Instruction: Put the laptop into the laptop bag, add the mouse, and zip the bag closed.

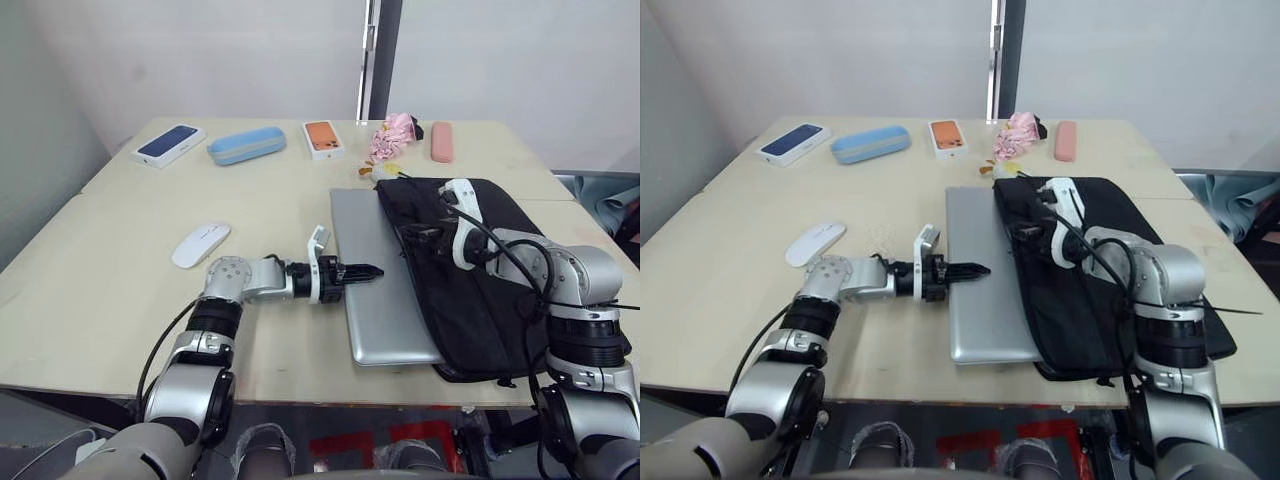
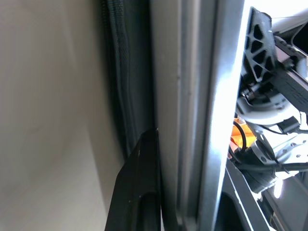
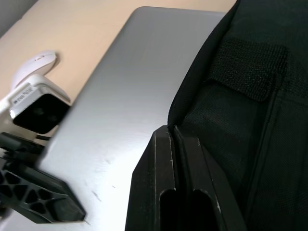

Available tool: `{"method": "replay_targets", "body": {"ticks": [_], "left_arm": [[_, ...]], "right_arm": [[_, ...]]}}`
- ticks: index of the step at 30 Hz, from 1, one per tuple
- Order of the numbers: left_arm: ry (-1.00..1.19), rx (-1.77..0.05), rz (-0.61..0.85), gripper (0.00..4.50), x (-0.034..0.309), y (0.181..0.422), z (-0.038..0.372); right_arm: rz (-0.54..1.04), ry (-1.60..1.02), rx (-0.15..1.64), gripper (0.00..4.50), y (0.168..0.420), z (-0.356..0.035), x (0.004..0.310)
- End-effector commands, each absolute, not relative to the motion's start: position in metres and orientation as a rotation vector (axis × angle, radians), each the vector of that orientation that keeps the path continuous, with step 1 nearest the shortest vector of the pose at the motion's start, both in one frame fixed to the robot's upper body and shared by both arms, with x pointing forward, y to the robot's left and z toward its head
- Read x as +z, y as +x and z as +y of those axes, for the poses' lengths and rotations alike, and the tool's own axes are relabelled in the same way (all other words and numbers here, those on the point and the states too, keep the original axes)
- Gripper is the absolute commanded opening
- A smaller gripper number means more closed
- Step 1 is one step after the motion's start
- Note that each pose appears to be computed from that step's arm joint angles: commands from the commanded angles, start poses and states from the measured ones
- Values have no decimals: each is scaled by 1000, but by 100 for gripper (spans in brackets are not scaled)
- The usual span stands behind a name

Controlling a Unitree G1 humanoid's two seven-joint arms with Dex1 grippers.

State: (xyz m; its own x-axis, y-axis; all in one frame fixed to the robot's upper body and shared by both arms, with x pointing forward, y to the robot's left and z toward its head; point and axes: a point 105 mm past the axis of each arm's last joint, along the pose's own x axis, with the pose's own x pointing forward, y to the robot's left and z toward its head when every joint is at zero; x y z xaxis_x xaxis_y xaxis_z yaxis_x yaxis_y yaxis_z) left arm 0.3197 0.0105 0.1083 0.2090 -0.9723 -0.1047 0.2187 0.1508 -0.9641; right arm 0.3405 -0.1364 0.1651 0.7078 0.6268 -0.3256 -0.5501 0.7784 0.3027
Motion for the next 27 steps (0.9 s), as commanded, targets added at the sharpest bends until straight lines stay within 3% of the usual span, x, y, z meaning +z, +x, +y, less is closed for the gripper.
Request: {"method": "replay_targets", "body": {"ticks": [1,22,24,26,27], "left_arm": [[-1076,-1236,795,33,150,324,0],[-1094,-1268,798,33,147,320,-29],[-1075,-1261,800,133,145,320,-27],[-1027,-1231,812,200,138,320,-23],[-1002,-1225,817,200,135,320,-22]], "right_arm": [[350,194,697,2,338,-126,187],[357,246,685,2,336,-121,189],[359,246,683,0,336,-122,188],[359,244,681,0,336,-123,188],[359,243,680,0,336,-123,187]]}}
